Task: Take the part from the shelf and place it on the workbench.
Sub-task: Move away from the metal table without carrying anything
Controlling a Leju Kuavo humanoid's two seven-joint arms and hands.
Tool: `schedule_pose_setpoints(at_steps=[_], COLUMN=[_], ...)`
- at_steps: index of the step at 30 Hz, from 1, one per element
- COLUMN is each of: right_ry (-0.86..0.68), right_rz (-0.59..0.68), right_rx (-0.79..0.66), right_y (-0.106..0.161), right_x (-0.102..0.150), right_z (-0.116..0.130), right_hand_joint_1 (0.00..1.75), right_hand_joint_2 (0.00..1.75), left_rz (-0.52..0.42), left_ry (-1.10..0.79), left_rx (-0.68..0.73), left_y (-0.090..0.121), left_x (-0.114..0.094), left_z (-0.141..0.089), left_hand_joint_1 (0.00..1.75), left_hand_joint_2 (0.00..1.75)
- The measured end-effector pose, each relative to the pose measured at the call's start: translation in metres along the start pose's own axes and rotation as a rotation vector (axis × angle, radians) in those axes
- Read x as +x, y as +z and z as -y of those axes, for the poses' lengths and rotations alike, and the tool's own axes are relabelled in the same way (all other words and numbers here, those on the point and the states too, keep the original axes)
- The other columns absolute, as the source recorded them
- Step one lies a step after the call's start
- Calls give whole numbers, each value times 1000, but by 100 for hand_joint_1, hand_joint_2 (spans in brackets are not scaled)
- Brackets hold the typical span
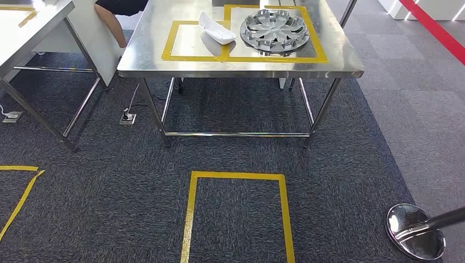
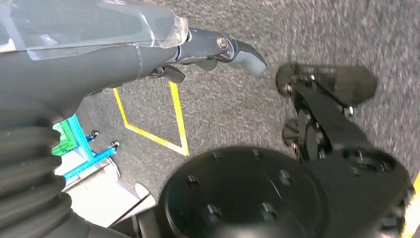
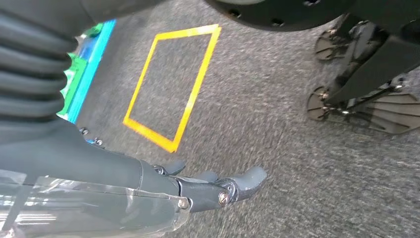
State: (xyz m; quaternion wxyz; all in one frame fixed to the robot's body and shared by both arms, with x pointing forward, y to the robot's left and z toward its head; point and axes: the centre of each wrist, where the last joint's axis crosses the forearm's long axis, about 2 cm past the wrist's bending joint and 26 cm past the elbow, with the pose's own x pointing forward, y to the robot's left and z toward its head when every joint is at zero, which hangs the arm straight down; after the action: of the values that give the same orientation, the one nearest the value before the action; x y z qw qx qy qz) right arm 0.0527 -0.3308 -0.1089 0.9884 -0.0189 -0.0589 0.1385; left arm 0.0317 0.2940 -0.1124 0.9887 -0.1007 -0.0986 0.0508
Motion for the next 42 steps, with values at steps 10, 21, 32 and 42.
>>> schedule_pose_setpoints(at_steps=[10, 21, 32, 42], right_ry=[-81, -157, -237, -331], right_rz=[35, 74, 104, 114], right_rx=[-32, -46, -31, -8], right_y=[0, 1, 2, 4], right_x=[-9, -17, -26, -33], right_z=[-4, -13, -29, -45], right_hand_joint_1=[0, 0, 0, 0], right_hand_joint_2=[175, 0, 0, 0], left_rz=[5, 21, 40, 57], left_ry=[-9, -38, -71, -84], left_rx=[55, 109, 155, 189], left_y=[1, 2, 4, 5], left_x=[-6, -11, -16, -19], left_z=[-2, -2, -1, 1], left_hand_joint_1=[0, 0, 0, 0], left_hand_joint_2=[175, 0, 0, 0])
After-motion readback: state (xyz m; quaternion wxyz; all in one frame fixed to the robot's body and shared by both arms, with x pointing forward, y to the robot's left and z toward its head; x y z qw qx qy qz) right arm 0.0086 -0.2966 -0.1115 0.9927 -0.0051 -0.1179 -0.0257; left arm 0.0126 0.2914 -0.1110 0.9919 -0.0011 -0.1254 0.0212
